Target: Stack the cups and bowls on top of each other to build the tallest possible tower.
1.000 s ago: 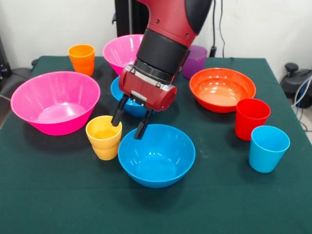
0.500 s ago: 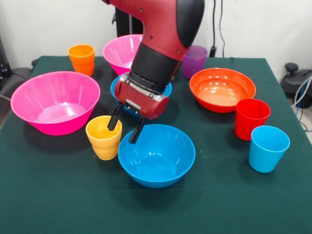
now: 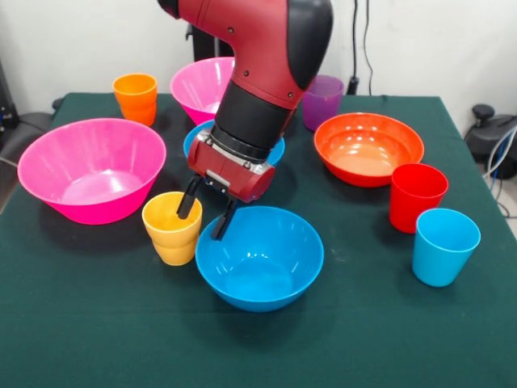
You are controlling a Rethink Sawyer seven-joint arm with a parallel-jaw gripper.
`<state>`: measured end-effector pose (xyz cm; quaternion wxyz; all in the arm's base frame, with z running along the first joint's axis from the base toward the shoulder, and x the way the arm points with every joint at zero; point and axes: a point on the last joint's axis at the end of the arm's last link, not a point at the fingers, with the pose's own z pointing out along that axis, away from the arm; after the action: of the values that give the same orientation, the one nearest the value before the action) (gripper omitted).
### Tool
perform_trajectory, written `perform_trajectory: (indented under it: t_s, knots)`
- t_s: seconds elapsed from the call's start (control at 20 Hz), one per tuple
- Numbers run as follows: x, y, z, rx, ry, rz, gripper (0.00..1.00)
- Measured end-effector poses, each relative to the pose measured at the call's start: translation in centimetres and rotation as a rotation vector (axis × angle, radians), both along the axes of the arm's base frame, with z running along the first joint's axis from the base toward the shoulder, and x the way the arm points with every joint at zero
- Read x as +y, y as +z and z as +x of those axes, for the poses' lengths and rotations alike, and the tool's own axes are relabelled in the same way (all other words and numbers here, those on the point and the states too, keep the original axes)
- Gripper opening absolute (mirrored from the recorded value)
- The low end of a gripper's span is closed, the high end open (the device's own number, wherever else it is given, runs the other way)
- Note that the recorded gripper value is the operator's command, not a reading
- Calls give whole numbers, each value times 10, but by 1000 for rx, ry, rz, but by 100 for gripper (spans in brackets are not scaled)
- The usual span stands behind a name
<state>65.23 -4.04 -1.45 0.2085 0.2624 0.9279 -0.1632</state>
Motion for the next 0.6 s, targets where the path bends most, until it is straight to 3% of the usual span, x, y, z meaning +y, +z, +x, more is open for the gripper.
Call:
perform_trajectory:
  t_s: [0.35,0.4,0.6]
  knots:
    - [0,8,3,-9,11,-4,100]
    - [0,12,5,-16,13,-4,0]
    - [0,15,7,-22,13,-5,0]
